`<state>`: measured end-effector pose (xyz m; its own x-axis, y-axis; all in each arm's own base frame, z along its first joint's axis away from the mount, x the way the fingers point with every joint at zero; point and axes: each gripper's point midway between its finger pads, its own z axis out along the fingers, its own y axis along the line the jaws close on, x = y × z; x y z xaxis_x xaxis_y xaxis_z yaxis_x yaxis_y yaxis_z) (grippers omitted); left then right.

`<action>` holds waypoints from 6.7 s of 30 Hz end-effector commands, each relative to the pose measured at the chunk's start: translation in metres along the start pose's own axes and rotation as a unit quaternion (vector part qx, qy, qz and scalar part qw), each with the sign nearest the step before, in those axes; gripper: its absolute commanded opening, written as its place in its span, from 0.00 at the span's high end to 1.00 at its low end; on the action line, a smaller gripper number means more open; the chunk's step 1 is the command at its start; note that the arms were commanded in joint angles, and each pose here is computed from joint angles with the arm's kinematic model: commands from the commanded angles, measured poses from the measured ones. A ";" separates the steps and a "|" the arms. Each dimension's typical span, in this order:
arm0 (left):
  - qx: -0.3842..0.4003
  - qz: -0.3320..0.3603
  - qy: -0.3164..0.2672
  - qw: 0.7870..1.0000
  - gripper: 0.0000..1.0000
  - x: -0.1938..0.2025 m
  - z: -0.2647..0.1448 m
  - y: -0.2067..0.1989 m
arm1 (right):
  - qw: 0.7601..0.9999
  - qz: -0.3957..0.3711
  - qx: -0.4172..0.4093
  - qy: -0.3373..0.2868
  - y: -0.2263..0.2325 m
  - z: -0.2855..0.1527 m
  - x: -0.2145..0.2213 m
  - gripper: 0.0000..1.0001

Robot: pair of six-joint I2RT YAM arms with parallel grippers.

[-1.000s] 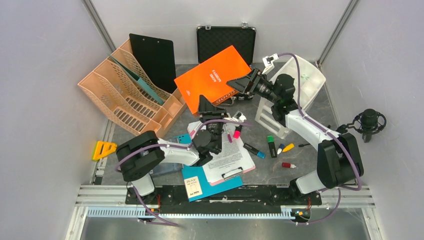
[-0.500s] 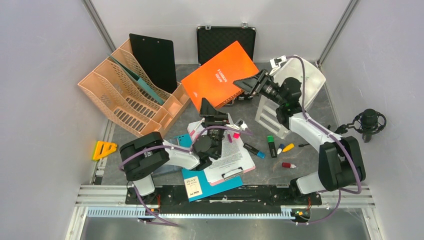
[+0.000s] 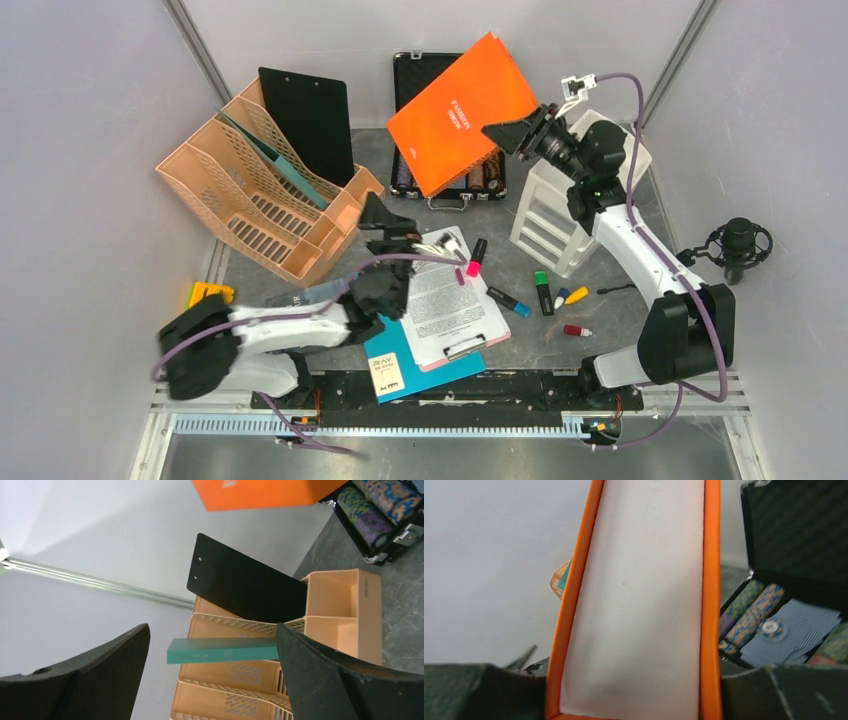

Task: Organize the desk
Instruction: Pick up the book from the center of the board, then move the storage box to the center of the board.

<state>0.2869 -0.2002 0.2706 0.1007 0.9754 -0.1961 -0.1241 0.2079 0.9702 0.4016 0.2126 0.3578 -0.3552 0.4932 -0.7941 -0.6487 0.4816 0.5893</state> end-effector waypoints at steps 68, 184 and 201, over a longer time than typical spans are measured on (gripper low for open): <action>0.023 -0.559 0.233 0.796 0.00 0.292 -0.019 0.227 | 0.876 -0.402 -0.204 0.170 0.257 0.169 0.209 1.00; -0.158 -0.540 0.358 0.745 0.08 0.452 0.062 0.099 | 0.885 -0.333 -0.132 0.296 0.120 0.051 0.196 1.00; -0.022 -0.610 0.282 0.740 0.06 0.452 0.089 0.062 | 0.885 -0.325 -0.127 0.309 0.107 0.042 0.203 1.00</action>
<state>0.3961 0.2557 0.2389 -0.3024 -0.0997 -0.9480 -0.4426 0.8955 0.0470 0.2875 0.3937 0.2286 -0.1739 -0.4343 -0.8838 -0.9479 0.3172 0.0307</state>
